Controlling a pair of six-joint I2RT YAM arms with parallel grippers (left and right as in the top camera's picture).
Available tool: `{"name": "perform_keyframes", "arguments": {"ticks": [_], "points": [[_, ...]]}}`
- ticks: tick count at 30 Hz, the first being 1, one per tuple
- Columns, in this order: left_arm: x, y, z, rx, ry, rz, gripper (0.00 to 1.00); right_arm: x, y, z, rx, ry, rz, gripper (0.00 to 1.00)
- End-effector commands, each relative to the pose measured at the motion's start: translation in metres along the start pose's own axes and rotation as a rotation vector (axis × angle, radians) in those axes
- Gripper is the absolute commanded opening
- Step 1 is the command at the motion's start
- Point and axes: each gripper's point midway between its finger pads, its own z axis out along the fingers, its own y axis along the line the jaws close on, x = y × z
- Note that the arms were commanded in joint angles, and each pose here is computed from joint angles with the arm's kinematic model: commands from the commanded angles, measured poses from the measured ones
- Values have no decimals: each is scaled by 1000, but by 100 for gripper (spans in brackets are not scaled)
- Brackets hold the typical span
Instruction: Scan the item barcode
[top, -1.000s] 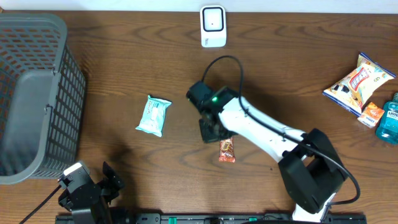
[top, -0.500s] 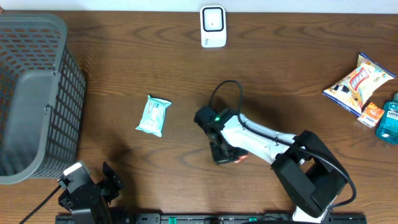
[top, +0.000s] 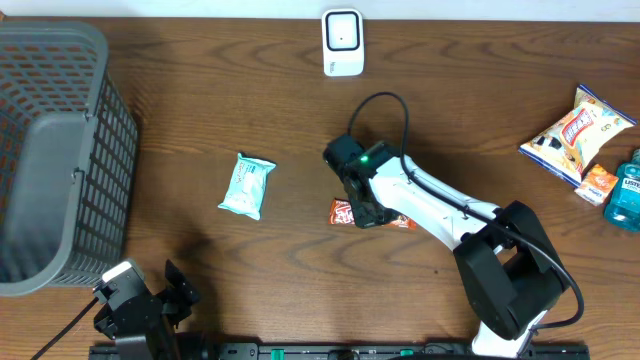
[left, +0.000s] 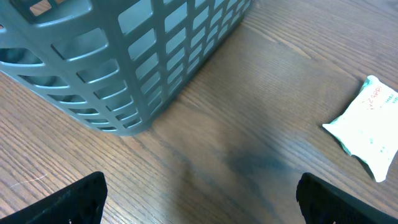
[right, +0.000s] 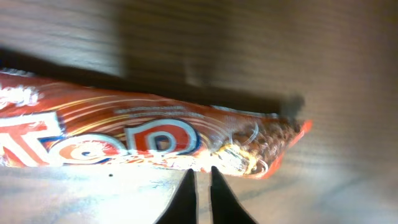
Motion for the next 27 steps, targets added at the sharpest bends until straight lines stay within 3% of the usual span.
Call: {"name": "perform_keyframes", "arguments": {"ticks": [1, 7, 16, 18, 20, 22, 24, 27], "points": [[-4, 2, -2, -7, -12, -14, 97, -5, -1, -4, 42, -26, -265, 6], [-4, 2, -2, -7, -12, -14, 97, -14, -12, -25, 81, -97, -289, 6], [-4, 2, -2, -7, -12, -14, 97, 11, -40, -141, -87, -371, -214, 14], [-4, 2, -2, -7, -12, -14, 97, 18, -46, -155, -115, -446, -196, 33], [-4, 2, -2, -7, -12, -14, 97, 21, -52, -156, -110, -511, -193, 69], [-4, 2, -2, -7, -12, -14, 97, 13, -52, -149, -107, -587, -182, 85], [-4, 2, -2, -7, -12, -14, 97, 2, -45, -136, -120, -653, -177, 96], [-4, 2, -2, -7, -12, -14, 97, -4, -25, -105, -130, -685, -333, 99]]}}
